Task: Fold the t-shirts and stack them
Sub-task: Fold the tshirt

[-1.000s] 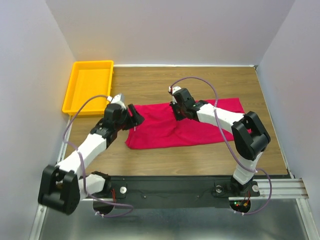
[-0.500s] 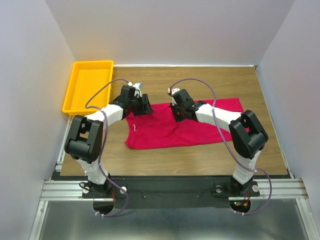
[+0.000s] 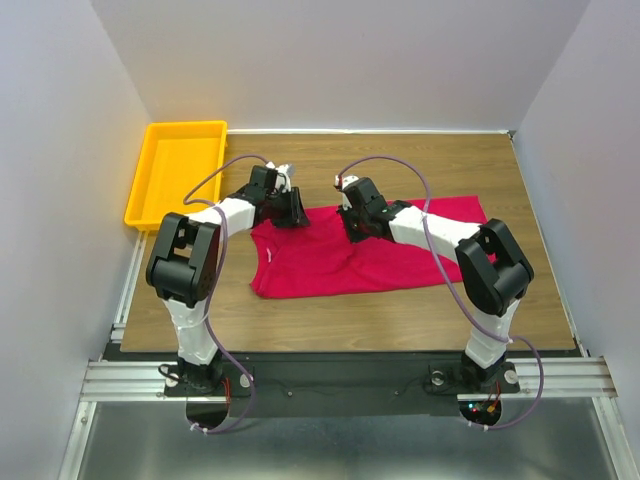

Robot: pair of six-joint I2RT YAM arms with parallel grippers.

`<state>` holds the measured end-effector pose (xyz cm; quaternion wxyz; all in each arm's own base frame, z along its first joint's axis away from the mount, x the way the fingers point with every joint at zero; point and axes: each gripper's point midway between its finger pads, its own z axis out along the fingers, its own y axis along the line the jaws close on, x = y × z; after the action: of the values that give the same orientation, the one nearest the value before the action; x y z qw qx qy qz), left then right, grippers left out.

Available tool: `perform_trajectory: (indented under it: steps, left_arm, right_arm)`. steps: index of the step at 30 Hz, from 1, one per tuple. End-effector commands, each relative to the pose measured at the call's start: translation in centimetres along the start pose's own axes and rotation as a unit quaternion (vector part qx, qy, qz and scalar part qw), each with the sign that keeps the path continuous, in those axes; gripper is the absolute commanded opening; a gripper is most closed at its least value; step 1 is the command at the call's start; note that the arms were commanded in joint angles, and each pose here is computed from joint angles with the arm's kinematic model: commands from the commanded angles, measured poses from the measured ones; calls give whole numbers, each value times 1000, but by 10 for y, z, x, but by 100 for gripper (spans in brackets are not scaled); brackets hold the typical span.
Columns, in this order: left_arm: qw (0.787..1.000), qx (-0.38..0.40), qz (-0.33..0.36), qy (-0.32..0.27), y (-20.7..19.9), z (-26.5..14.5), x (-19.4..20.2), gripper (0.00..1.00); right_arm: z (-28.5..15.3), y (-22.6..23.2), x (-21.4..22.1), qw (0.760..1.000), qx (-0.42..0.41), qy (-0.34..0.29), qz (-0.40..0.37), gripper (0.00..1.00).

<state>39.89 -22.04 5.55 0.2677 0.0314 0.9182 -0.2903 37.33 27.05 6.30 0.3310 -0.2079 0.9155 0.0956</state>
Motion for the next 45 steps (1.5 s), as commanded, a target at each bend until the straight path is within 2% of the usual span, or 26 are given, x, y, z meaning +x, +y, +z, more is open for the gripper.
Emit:
perform_trajectory:
  steps: [1,2,4,5,6,8,21,34,45]
  left_arm:
    - [999,31,26,-15,-16,-5,-20,40]
    - [999,32,28,-15,-16,-6,-20,34]
    - [999,34,31,-16,-17,-6,-21,26]
    - [999,35,34,-17,-18,-7,-22,12]
    - [999,36,35,-19,-19,-8,-23,6]
    - [998,37,40,-26,-21,-12,-25,0]
    - [987,83,88,-102,-46,-39,-50,0]
    - [991,64,82,-79,-24,-14,-39,0]
    - [992,54,82,-83,-14,-11,-37,0]
  right_arm:
    - [-1,2,-25,999,-4,-32,11,8]
    - [-1,2,-25,999,-4,-32,10,8]
    - [-1,1,-25,999,-3,-33,11,8]
    - [-1,2,-26,999,-3,-33,11,8]
    - [-1,2,-27,999,-3,-35,11,8]
    - [-1,2,-28,999,-4,-35,10,7]
    - [-13,-2,-43,998,-1,-57,17,7]
    - [-17,-16,-43,997,26,-71,28,9]
    - [-32,-19,-57,992,28,-117,30,9]
